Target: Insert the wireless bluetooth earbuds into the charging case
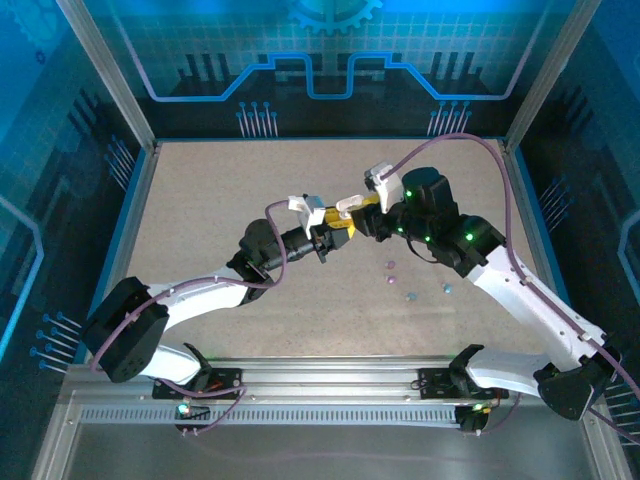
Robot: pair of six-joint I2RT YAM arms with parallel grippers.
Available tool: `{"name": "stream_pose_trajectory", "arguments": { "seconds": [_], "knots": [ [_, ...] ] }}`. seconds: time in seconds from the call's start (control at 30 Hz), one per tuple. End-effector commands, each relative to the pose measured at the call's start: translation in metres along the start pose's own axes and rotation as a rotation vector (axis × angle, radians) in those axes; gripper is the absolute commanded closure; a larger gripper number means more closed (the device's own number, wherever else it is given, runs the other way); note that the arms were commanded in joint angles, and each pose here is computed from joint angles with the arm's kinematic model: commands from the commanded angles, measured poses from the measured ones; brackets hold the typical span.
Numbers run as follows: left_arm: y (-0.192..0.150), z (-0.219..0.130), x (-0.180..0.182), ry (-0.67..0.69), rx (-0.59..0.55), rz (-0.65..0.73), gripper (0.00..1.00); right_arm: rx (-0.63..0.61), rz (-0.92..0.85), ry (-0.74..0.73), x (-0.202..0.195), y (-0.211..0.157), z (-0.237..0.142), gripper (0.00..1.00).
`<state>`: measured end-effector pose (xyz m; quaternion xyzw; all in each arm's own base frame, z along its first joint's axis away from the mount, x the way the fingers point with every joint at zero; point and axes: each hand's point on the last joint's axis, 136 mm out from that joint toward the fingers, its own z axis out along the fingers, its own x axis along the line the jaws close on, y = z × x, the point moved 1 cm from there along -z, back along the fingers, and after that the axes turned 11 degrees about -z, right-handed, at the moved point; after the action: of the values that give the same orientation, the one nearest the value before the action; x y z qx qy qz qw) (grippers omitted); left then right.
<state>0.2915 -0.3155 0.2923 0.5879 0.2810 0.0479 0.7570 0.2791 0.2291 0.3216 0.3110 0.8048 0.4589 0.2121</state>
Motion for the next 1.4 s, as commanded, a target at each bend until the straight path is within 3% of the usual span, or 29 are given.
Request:
{"name": "stream_pose_trajectory", "arguments": {
  "seconds": [0.0, 0.23, 0.43, 0.77, 0.9, 1.07, 1.37],
  "knots": [
    [0.019, 0.002, -0.006, -0.030, -0.061, 0.016, 0.76, 0.005, -0.014, 0.044, 0.011, -0.003, -0.003, 0.62],
    [0.015, 0.001, -0.005, -0.028, -0.049, 0.029, 0.76, -0.044, 0.073, 0.005, 0.002, 0.012, -0.015, 0.48],
    [0.007, 0.001, -0.004, -0.021, -0.001, 0.059, 0.76, -0.089, 0.201, 0.070, 0.002, 0.031, -0.026, 0.40],
    [0.006, -0.001, -0.006, -0.027, -0.002, 0.087, 0.76, -0.078, 0.316, -0.002, -0.020, 0.030, -0.031, 0.35],
    [0.005, -0.003, -0.013, -0.065, 0.009, 0.126, 0.76, -0.029, 0.449, -0.088, -0.046, 0.015, -0.031, 0.36],
    [0.004, -0.006, -0.019, -0.091, 0.025, 0.168, 0.76, 0.084, 0.596, -0.040, -0.059, -0.001, -0.026, 0.37],
    [0.007, -0.005, -0.025, -0.115, 0.043, 0.203, 0.76, 0.236, 0.667, 0.097, -0.048, -0.012, 0.001, 0.41]
  ]
}}
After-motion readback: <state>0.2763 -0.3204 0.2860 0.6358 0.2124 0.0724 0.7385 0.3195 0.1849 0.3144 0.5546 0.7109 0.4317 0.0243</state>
